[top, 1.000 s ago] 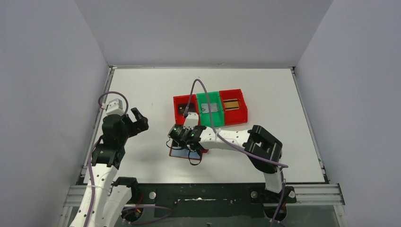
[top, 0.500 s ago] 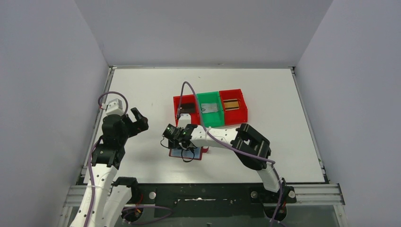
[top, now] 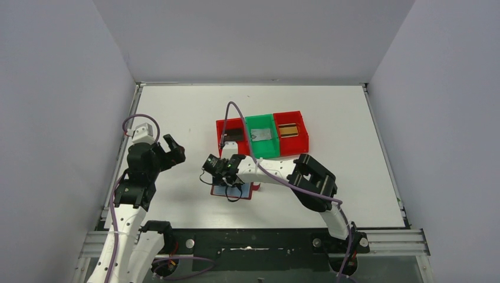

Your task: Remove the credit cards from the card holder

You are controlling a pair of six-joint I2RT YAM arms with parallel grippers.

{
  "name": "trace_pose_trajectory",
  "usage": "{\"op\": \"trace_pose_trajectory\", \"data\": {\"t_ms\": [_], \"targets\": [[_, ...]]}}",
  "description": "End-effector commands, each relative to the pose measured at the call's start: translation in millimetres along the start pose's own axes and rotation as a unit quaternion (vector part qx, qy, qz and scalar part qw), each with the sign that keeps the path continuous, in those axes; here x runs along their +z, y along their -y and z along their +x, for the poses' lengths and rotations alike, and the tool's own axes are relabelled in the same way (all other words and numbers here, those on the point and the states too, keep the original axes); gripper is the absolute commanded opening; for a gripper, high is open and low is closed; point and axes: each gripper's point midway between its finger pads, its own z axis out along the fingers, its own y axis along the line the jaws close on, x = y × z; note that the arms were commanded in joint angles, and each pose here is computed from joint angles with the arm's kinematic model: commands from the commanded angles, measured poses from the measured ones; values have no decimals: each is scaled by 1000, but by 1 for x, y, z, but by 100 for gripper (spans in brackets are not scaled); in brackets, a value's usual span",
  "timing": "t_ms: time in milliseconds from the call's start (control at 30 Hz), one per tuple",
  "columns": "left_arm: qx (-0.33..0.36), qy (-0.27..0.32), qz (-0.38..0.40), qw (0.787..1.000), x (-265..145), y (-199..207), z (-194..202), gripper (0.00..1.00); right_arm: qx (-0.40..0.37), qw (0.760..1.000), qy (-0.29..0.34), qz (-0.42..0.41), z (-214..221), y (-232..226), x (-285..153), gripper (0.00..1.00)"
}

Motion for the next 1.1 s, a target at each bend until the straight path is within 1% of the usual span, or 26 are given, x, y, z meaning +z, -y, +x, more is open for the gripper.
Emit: {"op": "trace_pose_trajectory", "data": {"t_ms": [0, 67, 167, 233, 267, 367, 533, 600, 733, 800, 867, 933, 1000, 1067], "targets": [[-1, 20, 19, 1000, -2, 8, -13, 96, -28, 998, -20, 48, 20, 31, 8, 53], [-1, 20, 21, 1000, -2, 9, -13, 96, -32, 998, -20, 49, 23, 38, 6, 50], [0, 20, 23, 1000, -2, 10, -13, 96, -47, 998, -16, 25, 26, 40, 0, 43], [0, 20, 24, 1000, -2, 10, -13, 96, -70, 997, -17, 7, 29, 42, -3, 37], [1, 20, 24, 1000, -2, 10, -13, 96, -80, 997, -15, -2, 28, 41, -5, 36], [1, 17, 25, 1000, -2, 11, -12, 96, -114, 993, -12, -23, 29, 45, -11, 37], [1, 16, 26, 1000, -1, 11, -11, 96, -145, 989, 10, -29, 20, 56, -21, 37], [1, 16, 26, 1000, -1, 11, -11, 96, -150, 988, 20, -37, 14, 58, -24, 37], [4, 10, 35, 999, -1, 14, -9, 96, -151, 987, 22, -52, 11, 64, -23, 33], [9, 5, 61, 998, -2, 23, -8, 95, -141, 986, 25, -82, 9, 59, -27, 32], [12, -4, 98, 995, -4, 36, -6, 92, -124, 984, 18, -125, 11, 51, -29, 28], [16, -33, 142, 989, -5, 49, 9, 90, -101, 983, 16, -151, 11, 46, -30, 25], [8, -59, 201, 978, -11, 68, 18, 86, -76, 981, 17, -176, 9, 43, -31, 23], [-9, -89, 265, 960, -21, 89, 29, 83, -52, 979, 21, -198, 7, 43, -33, 22]]}}
